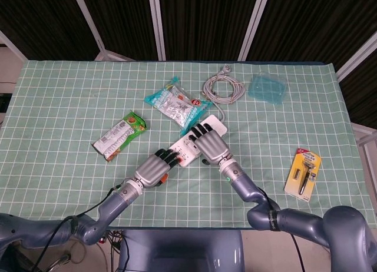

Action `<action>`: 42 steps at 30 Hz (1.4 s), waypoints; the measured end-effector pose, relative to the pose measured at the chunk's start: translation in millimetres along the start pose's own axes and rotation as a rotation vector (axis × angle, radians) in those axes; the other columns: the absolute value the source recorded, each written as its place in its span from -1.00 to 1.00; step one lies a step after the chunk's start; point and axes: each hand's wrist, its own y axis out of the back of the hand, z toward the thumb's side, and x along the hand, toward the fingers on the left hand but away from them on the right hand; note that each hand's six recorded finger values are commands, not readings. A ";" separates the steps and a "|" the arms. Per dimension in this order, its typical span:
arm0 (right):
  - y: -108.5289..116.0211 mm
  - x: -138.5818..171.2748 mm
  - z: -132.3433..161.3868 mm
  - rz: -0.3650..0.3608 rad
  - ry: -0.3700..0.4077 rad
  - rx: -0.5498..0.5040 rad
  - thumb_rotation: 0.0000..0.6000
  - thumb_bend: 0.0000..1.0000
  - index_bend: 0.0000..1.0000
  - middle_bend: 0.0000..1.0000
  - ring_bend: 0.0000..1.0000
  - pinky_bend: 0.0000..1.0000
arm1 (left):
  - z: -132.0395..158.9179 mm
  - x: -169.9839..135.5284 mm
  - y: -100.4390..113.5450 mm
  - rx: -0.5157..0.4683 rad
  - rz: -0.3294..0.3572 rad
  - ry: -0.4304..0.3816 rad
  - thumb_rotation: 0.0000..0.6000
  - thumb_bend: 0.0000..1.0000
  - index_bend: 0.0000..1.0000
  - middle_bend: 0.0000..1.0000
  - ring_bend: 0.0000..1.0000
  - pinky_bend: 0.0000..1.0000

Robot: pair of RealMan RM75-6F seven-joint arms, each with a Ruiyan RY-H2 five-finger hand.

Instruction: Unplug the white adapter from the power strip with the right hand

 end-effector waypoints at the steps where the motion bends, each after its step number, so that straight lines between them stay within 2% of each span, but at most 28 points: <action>1: -0.5 -0.6 0.6 0.000 0.001 0.001 1.00 -0.53 -0.41 -0.66 -0.75 -0.64 | 0.1 0.1 -0.6 0.002 -0.001 -0.001 1.00 0.02 -0.66 -0.75 -0.87 -0.68; 16: -5.3 -8.2 2.1 0.003 -0.001 0.018 1.00 -0.49 -0.27 -0.60 -0.74 -0.63 | 2.4 0.9 -2.9 0.006 -0.007 -0.012 1.00 0.03 -0.66 -0.75 -0.87 -0.68; 25: -9.3 -9.4 2.7 0.010 0.001 0.018 1.00 -0.18 -0.15 -0.59 -0.74 -0.62 | 0.7 2.2 -4.8 0.002 -0.009 -0.006 1.00 0.02 -0.66 -0.75 -0.87 -0.68; 36: -13.2 -9.3 5.9 0.011 0.008 0.014 1.00 0.36 0.08 -0.56 -0.74 -0.62 | 1.5 2.1 -6.0 -0.003 -0.009 -0.009 1.00 0.02 -0.66 -0.76 -0.87 -0.68; 42: -11.0 -8.7 6.3 -0.003 0.007 0.012 1.00 0.43 0.12 -0.55 -0.74 -0.62 | 1.9 1.8 -7.7 -0.004 -0.011 -0.010 1.00 0.02 -0.66 -0.76 -0.87 -0.68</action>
